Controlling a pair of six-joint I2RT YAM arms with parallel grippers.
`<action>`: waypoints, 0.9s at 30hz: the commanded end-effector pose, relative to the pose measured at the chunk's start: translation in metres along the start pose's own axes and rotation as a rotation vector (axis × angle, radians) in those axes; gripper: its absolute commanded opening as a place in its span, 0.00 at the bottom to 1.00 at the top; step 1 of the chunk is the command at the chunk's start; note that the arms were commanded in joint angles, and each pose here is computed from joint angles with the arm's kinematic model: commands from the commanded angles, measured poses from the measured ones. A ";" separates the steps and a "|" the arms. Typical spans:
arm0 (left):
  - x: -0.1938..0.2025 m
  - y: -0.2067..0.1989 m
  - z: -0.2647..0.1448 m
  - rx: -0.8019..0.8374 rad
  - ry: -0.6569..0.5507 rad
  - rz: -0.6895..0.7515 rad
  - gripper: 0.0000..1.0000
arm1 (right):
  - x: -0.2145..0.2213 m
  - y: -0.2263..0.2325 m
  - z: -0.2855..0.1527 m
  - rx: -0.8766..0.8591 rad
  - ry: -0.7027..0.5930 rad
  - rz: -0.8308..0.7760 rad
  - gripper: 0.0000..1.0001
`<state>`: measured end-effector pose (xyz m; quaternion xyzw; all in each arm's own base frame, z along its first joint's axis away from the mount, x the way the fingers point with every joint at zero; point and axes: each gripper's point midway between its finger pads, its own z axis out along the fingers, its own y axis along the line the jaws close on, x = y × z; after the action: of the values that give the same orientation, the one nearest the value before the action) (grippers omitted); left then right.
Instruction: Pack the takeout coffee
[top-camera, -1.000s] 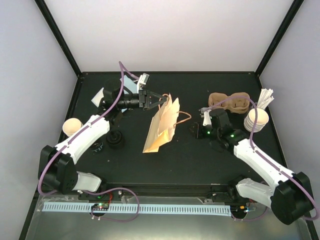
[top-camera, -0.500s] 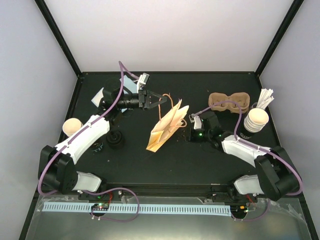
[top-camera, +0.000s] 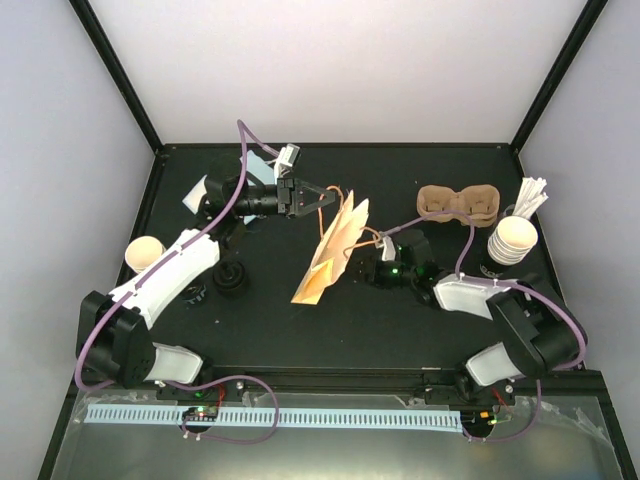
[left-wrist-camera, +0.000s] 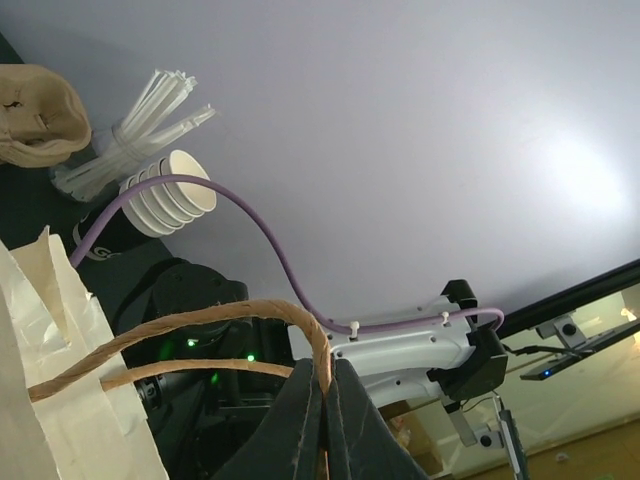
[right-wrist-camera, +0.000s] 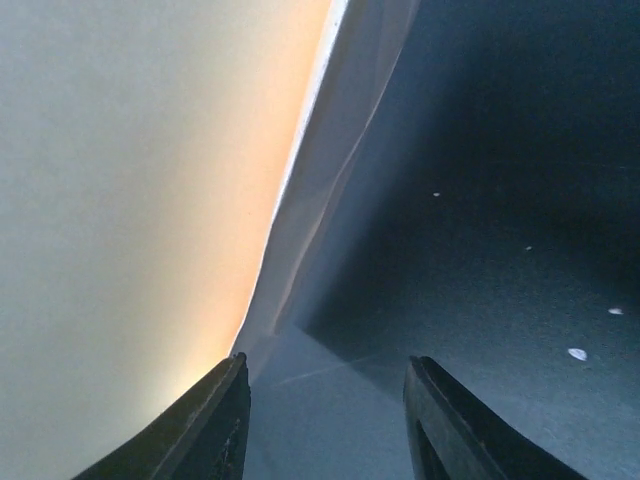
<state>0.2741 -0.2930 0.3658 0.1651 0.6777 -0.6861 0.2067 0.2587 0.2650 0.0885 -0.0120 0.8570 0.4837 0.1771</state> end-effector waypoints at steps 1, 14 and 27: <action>-0.006 -0.027 0.002 0.052 0.005 0.074 0.02 | -0.007 0.022 0.008 -0.089 -0.018 -0.001 0.46; -0.006 -0.032 0.007 0.062 0.004 0.083 0.02 | 0.001 0.028 0.025 -0.137 0.023 0.034 0.33; -0.009 -0.038 0.007 0.066 0.001 0.100 0.02 | 0.010 0.022 0.019 -0.120 0.028 0.034 0.30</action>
<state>0.2672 -0.2995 0.3766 0.1801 0.6682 -0.6910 0.2088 0.2550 0.2939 0.0887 -0.0027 0.8343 0.5317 0.1455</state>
